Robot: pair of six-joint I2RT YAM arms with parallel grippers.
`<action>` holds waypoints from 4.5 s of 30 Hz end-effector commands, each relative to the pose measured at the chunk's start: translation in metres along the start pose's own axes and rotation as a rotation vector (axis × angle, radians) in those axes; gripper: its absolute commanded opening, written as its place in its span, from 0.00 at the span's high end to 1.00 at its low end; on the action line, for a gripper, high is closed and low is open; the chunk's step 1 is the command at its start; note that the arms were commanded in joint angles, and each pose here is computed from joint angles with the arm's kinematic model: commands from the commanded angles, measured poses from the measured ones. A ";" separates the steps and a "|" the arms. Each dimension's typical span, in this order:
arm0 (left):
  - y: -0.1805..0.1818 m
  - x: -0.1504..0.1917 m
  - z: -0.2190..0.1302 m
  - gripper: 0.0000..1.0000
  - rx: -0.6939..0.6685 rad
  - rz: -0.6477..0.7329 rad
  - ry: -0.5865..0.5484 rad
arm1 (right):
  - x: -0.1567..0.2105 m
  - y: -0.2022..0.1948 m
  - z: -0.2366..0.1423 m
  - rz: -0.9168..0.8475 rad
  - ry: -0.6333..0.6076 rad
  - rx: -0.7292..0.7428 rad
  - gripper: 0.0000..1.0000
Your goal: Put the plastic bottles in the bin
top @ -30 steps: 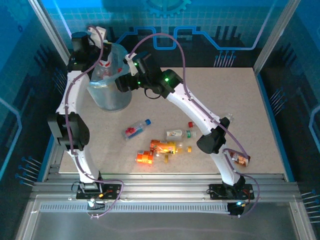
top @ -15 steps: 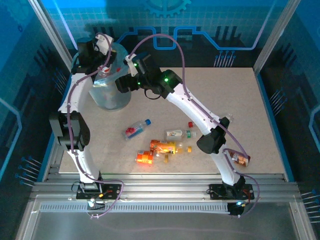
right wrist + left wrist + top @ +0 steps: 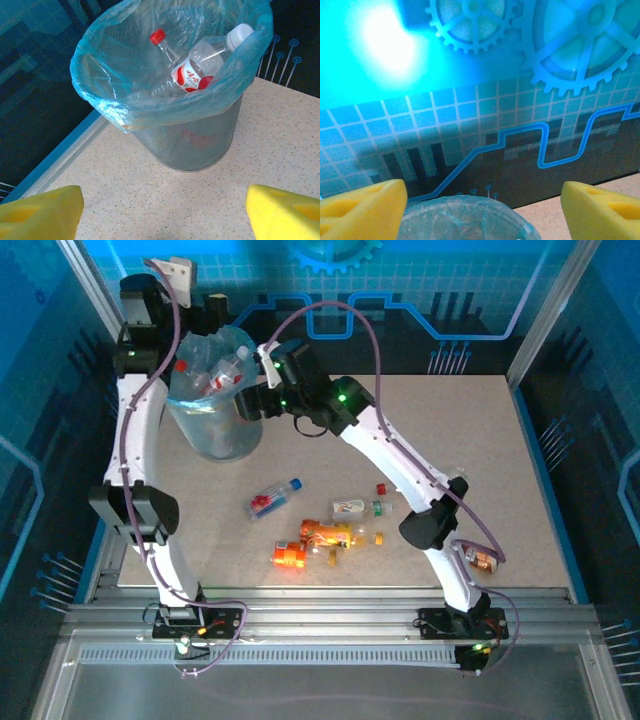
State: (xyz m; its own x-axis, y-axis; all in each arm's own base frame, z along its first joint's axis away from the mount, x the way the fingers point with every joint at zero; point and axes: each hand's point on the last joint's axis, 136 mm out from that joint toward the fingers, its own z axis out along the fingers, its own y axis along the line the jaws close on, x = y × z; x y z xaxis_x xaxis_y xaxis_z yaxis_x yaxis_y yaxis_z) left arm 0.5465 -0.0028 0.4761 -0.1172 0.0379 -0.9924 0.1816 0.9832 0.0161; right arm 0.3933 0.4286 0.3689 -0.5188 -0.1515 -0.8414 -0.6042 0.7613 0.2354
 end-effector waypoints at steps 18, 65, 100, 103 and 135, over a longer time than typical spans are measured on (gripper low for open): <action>-0.269 0.071 -0.101 0.23 0.505 0.184 0.161 | 0.096 -0.162 -0.151 0.201 0.178 0.422 0.15; -0.412 0.277 -0.117 0.17 0.916 0.144 0.457 | 0.346 -0.378 -0.084 -0.619 0.793 -0.058 0.07; -0.287 0.073 -0.110 0.27 0.658 -0.479 0.187 | 0.143 -0.210 -0.150 -0.330 0.107 0.064 0.44; -0.281 0.061 -0.123 0.28 0.711 -0.496 0.180 | 0.122 -0.159 -0.158 -0.293 -0.020 -0.080 0.46; -0.300 0.040 -0.206 0.67 1.078 -0.384 0.167 | 0.095 -0.040 -0.162 -0.244 -0.080 -0.381 0.46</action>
State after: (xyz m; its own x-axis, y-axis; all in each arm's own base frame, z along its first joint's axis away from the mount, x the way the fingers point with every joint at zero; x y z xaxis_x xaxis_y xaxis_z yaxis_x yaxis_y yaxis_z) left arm 0.2978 -0.2582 0.4465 -0.4951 -0.1359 -0.8581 0.7991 0.3166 -0.5112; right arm 0.2698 0.2711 0.3400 -0.3237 -0.2755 -0.9051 -0.8769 0.4465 0.1778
